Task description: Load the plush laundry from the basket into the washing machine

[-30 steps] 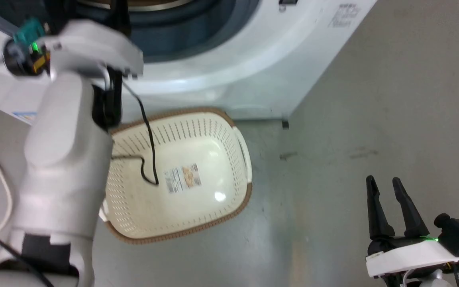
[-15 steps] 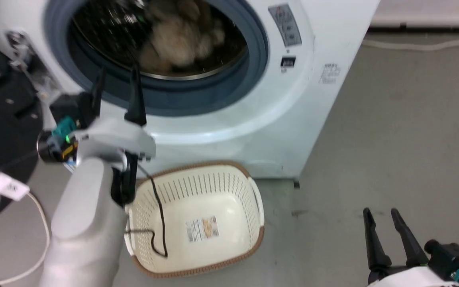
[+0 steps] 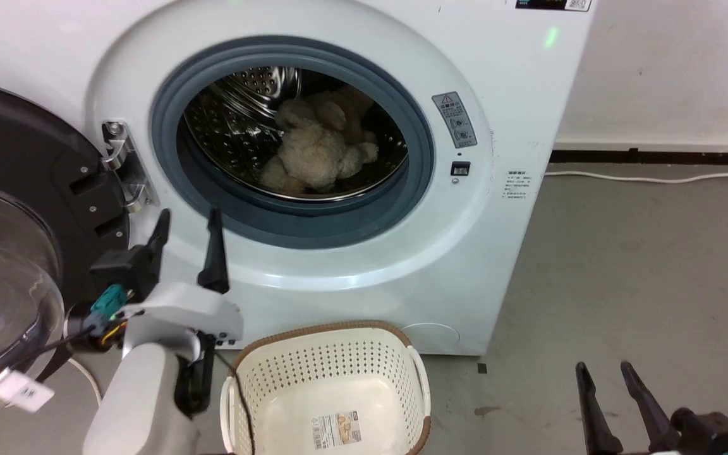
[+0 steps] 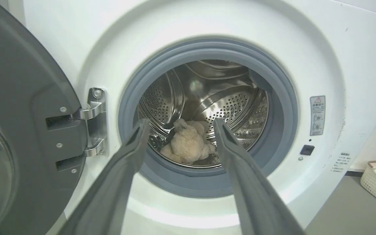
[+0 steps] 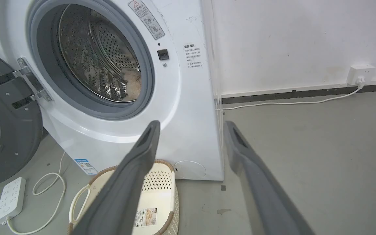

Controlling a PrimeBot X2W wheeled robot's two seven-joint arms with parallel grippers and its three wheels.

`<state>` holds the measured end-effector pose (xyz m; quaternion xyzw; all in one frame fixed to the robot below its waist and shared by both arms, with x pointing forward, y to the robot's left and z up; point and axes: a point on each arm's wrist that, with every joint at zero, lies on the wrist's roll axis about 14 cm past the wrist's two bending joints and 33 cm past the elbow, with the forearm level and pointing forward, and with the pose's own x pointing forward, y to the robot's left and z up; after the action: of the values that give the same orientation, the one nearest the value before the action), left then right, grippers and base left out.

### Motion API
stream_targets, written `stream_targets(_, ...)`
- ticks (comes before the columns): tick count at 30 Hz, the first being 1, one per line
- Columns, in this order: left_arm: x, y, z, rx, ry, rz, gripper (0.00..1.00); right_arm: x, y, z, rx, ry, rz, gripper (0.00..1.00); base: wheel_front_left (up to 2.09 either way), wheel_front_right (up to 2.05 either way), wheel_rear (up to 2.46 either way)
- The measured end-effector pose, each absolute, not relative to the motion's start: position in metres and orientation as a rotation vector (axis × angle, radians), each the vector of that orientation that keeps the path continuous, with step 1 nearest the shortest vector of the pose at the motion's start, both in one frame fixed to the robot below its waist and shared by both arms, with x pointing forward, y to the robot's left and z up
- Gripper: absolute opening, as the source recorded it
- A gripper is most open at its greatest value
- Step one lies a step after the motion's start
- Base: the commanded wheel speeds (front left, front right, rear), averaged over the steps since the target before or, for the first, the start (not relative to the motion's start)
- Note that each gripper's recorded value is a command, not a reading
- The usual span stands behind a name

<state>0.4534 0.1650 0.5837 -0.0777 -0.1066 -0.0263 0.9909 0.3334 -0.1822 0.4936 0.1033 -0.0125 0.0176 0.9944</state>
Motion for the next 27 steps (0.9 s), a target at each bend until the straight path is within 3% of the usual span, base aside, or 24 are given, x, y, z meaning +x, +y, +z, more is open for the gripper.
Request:
stream_targets(16,0.402,0.187,0.55,-0.127,-0.177,0.021,1.0,0.325,-0.182,0.496,0.209,-0.032,0.035,1.0,0.0,0.0,0.0)
stream_targets(27,0.375,0.174,0.517,-0.096,-0.063,-0.022,1.0,0.319,-0.182,0.487,0.215,-0.008,0.031,1.0,0.0,0.0,0.0)
